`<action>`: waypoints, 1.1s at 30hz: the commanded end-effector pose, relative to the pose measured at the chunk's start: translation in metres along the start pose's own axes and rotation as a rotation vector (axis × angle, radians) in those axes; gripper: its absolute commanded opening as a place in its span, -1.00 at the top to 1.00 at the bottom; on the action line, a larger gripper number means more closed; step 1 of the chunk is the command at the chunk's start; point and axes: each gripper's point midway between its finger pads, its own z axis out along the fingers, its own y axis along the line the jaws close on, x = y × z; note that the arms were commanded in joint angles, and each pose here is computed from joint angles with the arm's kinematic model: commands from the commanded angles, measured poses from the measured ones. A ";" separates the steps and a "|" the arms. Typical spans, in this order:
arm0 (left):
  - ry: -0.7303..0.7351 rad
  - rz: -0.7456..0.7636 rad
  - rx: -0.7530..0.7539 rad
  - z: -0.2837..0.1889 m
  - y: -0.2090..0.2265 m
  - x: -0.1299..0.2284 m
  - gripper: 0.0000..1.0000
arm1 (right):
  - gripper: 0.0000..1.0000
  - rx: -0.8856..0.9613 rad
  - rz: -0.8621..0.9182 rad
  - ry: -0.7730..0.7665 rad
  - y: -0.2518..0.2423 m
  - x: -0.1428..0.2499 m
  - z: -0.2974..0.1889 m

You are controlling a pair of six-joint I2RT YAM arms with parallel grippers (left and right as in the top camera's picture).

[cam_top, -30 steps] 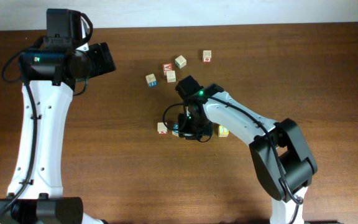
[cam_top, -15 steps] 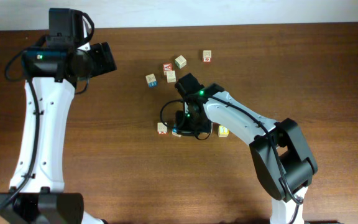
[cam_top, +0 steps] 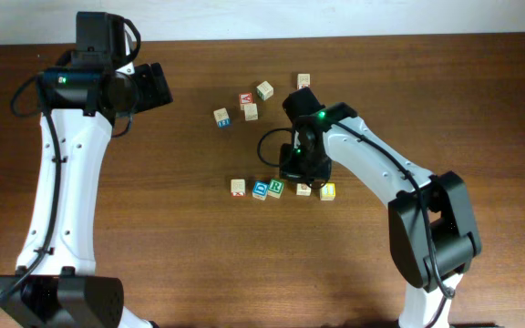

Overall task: Rotate 5 blocks
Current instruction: 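Lower the right gripper onto the row and push the blocks together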

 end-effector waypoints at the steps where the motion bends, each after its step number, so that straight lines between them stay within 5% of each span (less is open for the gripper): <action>1: 0.009 -0.010 -0.003 0.005 0.001 0.001 -0.64 | 0.92 0.016 0.008 0.011 0.001 -0.003 0.013; 18: 0.009 -0.010 -0.003 0.005 0.001 0.001 -0.63 | 0.91 -0.033 -0.030 0.073 0.031 0.016 0.042; 33: 0.009 -0.010 -0.003 0.005 0.001 0.001 -0.64 | 0.91 -0.057 -0.072 0.033 0.039 0.001 0.021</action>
